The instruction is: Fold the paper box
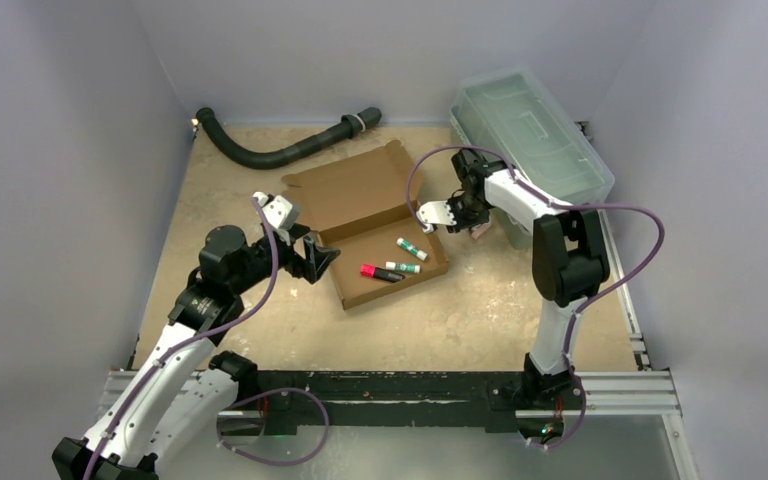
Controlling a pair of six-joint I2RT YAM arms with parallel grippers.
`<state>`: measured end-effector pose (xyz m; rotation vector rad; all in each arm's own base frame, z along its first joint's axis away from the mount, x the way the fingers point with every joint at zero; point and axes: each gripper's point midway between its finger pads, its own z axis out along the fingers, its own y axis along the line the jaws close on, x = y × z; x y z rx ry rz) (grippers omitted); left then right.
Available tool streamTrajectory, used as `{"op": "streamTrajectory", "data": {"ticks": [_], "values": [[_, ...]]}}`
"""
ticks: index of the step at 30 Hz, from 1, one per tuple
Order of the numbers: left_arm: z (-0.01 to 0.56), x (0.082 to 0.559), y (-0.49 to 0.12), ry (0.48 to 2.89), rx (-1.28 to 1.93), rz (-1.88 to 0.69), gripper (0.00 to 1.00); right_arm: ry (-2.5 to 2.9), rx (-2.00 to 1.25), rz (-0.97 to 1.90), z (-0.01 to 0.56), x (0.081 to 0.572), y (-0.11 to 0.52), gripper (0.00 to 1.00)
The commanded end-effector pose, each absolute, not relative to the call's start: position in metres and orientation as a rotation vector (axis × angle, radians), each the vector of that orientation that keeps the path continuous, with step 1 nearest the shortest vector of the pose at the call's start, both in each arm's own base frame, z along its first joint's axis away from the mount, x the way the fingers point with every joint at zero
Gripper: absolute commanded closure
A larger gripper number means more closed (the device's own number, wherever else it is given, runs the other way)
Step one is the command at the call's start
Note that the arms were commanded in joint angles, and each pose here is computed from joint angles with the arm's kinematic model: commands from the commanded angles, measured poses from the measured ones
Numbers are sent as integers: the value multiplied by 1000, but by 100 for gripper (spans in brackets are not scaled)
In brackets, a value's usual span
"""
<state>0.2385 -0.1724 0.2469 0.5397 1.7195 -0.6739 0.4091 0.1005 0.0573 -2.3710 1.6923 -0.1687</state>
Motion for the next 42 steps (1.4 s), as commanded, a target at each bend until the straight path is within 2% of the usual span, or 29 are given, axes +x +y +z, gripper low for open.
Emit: {"op": "streamTrajectory", "data": {"ticks": [1,21,25,29,35,42], "values": [[262,240,-172,1655,556,-663,19,1699,-2381,-191,65,411,94,73],[261,241,-172,1659,557,-661,19,1728,-2407,-186,45,413,89,76],[261,241,-172,1658,557,-661,19,1739,-2417,-205,43,414,86,83],[261,241,-172,1660,555,-660,19,1737,-2417,-202,43,414,86,100],[261,241,-172,1659,555,-658,19,1690,-2368,-199,62,411,93,100],[261,241,-172,1660,555,-657,19,1628,-2075,-28,116,376,125,100]]}}
